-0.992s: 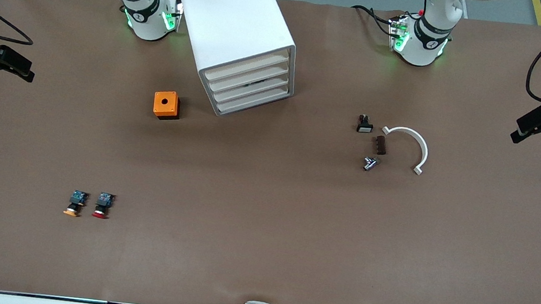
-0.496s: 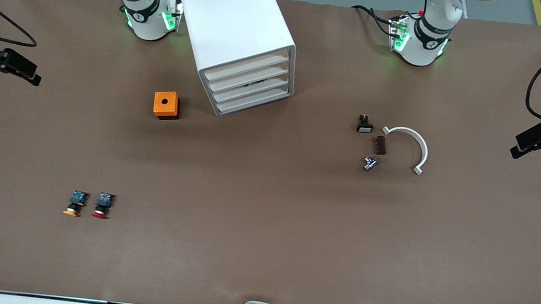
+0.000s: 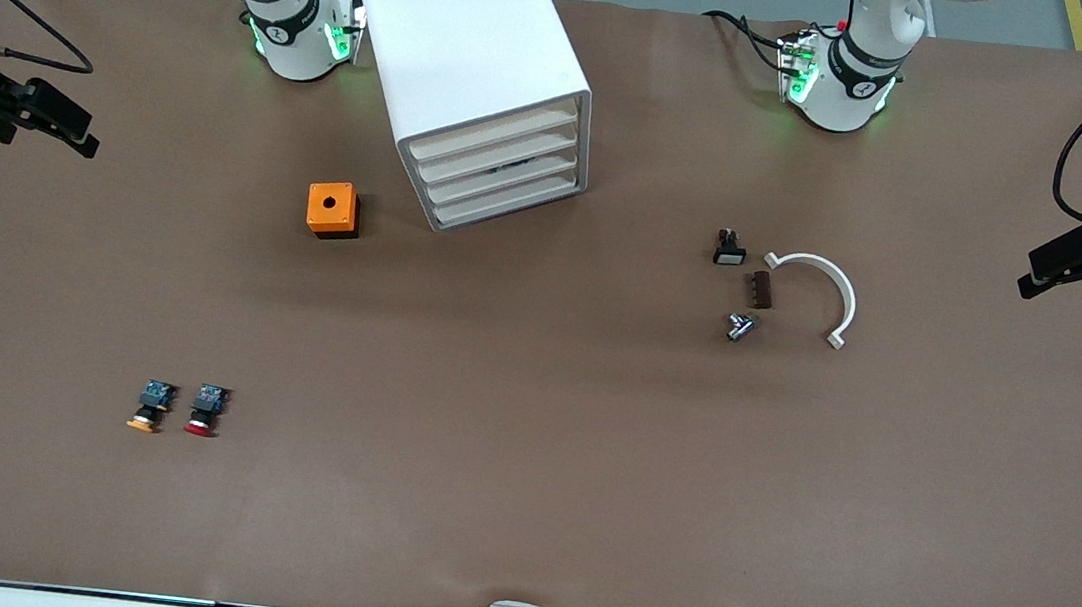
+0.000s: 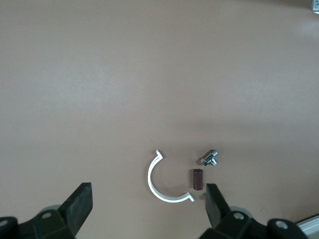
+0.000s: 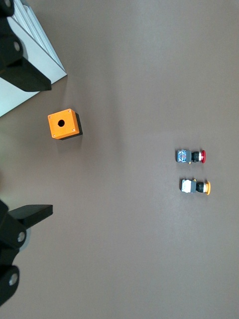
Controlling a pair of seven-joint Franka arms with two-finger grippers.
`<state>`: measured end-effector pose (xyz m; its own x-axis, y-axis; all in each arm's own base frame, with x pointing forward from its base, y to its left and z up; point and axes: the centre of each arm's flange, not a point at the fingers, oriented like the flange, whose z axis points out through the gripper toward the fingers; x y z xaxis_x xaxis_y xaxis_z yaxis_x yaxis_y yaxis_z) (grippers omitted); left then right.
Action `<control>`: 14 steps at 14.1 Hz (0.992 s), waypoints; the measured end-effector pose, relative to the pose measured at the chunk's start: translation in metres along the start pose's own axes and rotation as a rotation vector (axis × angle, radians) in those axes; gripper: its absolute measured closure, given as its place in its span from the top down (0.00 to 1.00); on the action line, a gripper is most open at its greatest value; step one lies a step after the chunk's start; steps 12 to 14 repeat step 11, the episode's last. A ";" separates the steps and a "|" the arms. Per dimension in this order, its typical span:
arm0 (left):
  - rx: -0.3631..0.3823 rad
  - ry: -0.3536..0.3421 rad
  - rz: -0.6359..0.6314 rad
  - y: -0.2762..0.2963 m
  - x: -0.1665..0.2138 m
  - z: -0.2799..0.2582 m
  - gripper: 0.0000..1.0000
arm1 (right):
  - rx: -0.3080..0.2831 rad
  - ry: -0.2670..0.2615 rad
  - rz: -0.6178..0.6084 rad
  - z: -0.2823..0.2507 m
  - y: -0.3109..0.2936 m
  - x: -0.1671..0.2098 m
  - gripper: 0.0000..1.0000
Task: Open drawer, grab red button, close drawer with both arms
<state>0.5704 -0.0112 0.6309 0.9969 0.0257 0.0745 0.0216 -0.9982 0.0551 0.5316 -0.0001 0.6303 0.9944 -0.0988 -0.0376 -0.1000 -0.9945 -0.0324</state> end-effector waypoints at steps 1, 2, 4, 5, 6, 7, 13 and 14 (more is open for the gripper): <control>-0.001 0.001 0.005 0.005 0.000 -0.001 1.00 | 0.000 0.003 0.000 -0.001 0.000 0.000 1.00; -0.002 0.002 0.008 0.012 -0.001 -0.002 1.00 | 0.001 0.006 -0.001 -0.001 0.000 0.000 1.00; -0.004 0.003 0.010 0.023 -0.002 -0.004 1.00 | 0.001 0.012 -0.002 -0.003 -0.001 0.000 1.00; -0.005 0.006 0.013 0.024 -0.002 -0.005 1.00 | 0.000 0.015 -0.007 -0.004 0.000 -0.001 1.00; -0.005 0.010 0.013 0.024 -0.002 -0.007 1.00 | -0.001 0.018 -0.018 -0.006 0.000 -0.001 1.00; -0.005 0.016 0.012 0.024 -0.002 -0.010 1.00 | -0.003 0.020 -0.031 -0.006 0.000 -0.001 1.00; -0.005 0.016 0.011 0.024 -0.002 -0.013 1.00 | -0.006 0.019 -0.052 -0.007 0.001 -0.002 1.00; -0.005 0.016 0.011 0.024 -0.002 -0.013 1.00 | -0.006 0.019 -0.052 -0.007 0.001 -0.002 1.00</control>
